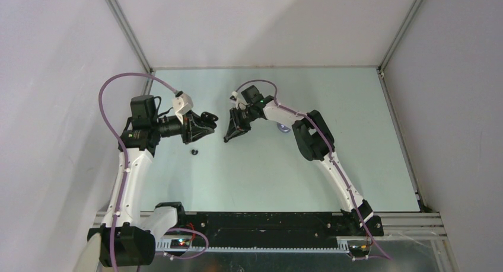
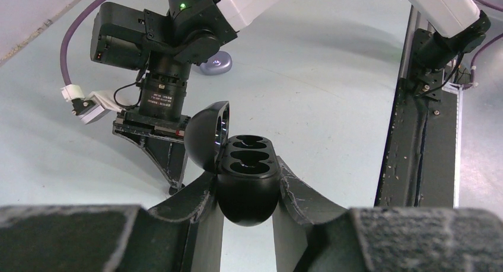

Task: Insert the wireless bluetooth earbuds into the charging case
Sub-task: Pick up the earbud from the center of the board.

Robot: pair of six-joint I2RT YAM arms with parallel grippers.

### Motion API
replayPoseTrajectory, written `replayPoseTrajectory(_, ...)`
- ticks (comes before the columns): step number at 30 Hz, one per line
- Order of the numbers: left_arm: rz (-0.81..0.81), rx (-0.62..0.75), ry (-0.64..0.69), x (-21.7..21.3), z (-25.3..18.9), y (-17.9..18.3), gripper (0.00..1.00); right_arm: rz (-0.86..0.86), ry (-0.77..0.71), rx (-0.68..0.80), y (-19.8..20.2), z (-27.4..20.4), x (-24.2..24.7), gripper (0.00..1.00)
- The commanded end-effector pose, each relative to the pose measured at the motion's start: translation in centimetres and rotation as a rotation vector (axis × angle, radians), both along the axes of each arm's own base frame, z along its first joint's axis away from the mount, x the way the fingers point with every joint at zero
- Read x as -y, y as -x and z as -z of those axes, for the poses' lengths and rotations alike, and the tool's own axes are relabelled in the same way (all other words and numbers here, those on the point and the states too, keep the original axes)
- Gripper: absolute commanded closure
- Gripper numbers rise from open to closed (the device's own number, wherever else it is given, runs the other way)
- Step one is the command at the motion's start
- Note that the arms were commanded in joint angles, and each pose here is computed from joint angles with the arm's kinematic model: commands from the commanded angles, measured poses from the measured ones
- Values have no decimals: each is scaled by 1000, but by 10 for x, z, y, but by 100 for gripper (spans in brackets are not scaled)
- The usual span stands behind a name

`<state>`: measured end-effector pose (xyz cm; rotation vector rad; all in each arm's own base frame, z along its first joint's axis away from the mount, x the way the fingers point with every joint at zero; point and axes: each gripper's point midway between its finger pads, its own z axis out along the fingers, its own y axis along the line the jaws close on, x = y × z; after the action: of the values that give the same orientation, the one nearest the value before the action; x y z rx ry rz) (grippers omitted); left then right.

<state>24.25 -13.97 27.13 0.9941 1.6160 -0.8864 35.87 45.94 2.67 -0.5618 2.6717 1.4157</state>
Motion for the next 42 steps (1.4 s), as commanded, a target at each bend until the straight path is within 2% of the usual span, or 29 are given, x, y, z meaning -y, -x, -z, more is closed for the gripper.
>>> replayPoseTrajectory(1, 30, 37, 21, 3, -8, 6, 88, 23, 67, 13, -2, 14, 1, 71)
replayPoseTrajectory(8, 37, 36, 23, 3, -9, 7, 88, 21, 77, 18, 0, 15, -3, 71)
replayPoseTrajectory(11, 38, 35, 22, 3, -9, 7, 88, 22, 76, 22, -1, 14, -3, 77)
replayPoseTrajectory(16, 41, 33, 23, 4, -9, 8, 88, 21, 84, 31, 0, 15, -5, 81)
replayPoseTrajectory(24, 44, 39, 22, 4, -10, 9, 88, -9, 106, 97, 0, 13, -11, 95)
replayPoseTrajectory(34, 42, 42, 19, 4, -10, 10, 88, -80, 44, 236, -2, -28, -29, 96)
replayPoseTrajectory(42, 43, 42, 20, 4, -11, 11, 88, -109, 36, 280, 1, -33, -35, 94)
